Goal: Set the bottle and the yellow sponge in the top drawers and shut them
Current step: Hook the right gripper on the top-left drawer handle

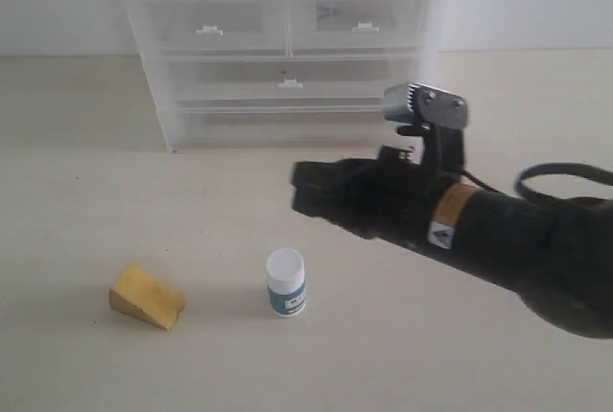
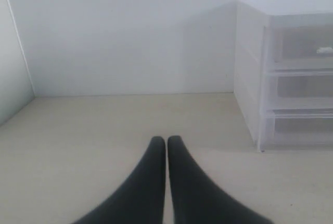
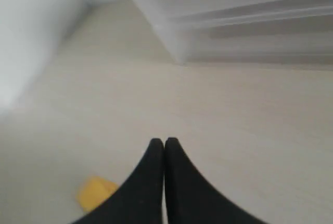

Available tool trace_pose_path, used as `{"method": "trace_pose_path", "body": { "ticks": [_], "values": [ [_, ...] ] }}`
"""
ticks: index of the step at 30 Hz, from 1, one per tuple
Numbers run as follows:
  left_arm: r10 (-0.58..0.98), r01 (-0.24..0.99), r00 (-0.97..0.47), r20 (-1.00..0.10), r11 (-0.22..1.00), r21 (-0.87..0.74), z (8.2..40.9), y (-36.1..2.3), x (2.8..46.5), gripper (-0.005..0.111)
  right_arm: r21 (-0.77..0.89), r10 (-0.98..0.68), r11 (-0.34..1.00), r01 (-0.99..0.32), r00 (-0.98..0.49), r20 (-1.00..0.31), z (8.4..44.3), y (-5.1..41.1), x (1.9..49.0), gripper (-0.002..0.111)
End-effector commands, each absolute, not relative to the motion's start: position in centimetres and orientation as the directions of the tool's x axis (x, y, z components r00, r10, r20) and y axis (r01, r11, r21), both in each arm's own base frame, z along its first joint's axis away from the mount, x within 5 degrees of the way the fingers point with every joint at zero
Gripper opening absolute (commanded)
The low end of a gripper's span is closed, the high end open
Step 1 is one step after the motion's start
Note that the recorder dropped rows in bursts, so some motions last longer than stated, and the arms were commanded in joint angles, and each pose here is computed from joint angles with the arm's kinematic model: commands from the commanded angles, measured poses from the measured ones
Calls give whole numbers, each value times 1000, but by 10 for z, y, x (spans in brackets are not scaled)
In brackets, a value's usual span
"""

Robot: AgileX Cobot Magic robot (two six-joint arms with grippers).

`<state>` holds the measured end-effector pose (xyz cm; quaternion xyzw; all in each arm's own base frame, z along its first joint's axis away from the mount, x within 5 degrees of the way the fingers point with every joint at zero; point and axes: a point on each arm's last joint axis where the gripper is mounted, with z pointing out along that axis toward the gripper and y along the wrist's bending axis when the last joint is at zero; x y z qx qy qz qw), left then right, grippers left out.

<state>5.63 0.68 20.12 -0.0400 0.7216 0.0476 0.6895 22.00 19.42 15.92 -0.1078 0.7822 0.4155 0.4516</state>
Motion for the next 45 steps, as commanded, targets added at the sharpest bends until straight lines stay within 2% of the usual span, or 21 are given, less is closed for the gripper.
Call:
{"method": "trace_pose_path", "body": {
  "ticks": [1,3,5,7,11,14,17,27,29,33,34,37,40,43,45],
  "values": [
    [3,-126,-42,-999,992,8,202,7,56,4,811,441,282,-512,-682,-584,158,232,246,0],
    [3,-126,-42,-999,992,8,202,7,56,4,879,513,222,-422,-716,-473,152,243,267,0],
    [3,-126,-42,-999,992,8,202,7,56,4,896,552,171,-409,-713,-431,154,256,286,3],
    [3,-126,-42,-999,992,8,202,7,56,4,916,575,118,-383,-726,-378,159,266,300,13],
    [3,-126,-42,-999,992,8,202,7,56,4,966,616,100,-239,-748,-248,164,282,328,41],
    [3,-126,-42,-999,992,8,202,7,56,4,980,651,79,-180,-736,-188,170,290,345,52],
    [3,-126,-42,-999,992,8,202,7,56,4,984,680,77,-158,-714,-168,172,296,358,56],
    [3,-126,-42,-999,992,8,202,7,56,4,991,737,33,-129,-667,-111,157,306,381,53],
    [3,-126,-42,-999,992,8,202,7,56,4,989,754,42,-143,-645,-125,155,304,383,42],
    [3,-126,-42,-999,992,8,202,7,56,4,984,772,58,-169,-618,-152,156,302,385,2],
    [3,-126,-42,-999,992,8,202,7,56,4,983,772,55,-173,-617,-152,157,302,385,0],
    [3,-126,-42,-999,992,8,202,7,56,4,979,764,47,-199,-624,-164,159,303,383,0],
    [3,-126,-42,-999,992,8,202,7,56,4,959,694,53,-280,-680,-237,158,308,374,0],
    [3,-126,-42,-999,992,8,202,7,56,4,923,656,-55,-380,-711,-253,159,308,353,0],
    [3,-126,-42,-999,992,8,202,7,56,4,940,625,-48,-337,-744,-235,148,308,338,0]
  ]
}}
